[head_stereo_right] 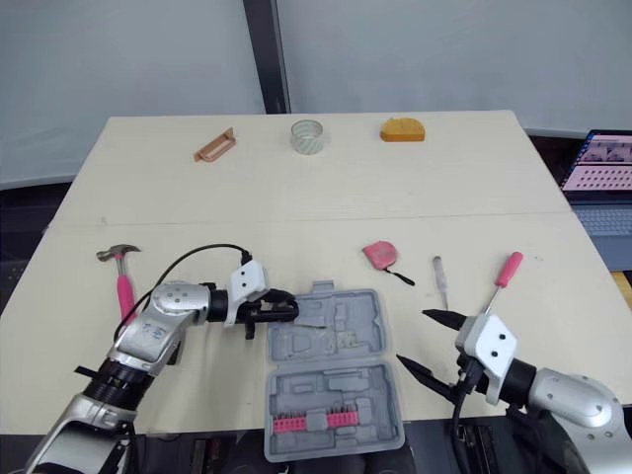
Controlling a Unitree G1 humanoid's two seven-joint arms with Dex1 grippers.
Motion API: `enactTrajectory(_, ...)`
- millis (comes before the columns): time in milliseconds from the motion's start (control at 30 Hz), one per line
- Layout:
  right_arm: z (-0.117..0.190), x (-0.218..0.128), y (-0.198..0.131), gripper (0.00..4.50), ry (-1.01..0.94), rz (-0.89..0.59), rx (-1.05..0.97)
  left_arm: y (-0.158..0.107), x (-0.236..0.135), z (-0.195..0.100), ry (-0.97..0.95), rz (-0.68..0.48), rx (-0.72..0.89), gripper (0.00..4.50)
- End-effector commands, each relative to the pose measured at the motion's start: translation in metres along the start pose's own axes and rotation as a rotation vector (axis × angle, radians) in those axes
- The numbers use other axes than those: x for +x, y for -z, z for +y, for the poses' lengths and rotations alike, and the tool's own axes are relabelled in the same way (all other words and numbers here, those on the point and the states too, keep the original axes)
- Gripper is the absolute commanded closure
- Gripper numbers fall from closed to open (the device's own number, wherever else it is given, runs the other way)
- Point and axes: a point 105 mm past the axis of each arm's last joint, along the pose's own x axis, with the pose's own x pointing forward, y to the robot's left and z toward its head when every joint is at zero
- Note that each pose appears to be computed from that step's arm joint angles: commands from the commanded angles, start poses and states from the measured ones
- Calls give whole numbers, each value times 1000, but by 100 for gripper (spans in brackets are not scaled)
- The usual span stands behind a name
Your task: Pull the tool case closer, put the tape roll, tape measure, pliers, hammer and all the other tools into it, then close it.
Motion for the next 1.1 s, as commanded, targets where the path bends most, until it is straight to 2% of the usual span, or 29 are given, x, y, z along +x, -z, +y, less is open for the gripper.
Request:
enactTrajectory(33, -2, -3, -7, 0, 21, -19, -22, 2, 0, 0, -9, 4, 26, 304)
enactTrajectory(300, -2, -4, -7, 0, 20, -14, -21, 13, -2, -1, -28, 29, 50, 304)
enactTrajectory(1100, 2, -3, -9, 0, -36, -38, 14, 23, 3, -6, -35, -5, 71, 304)
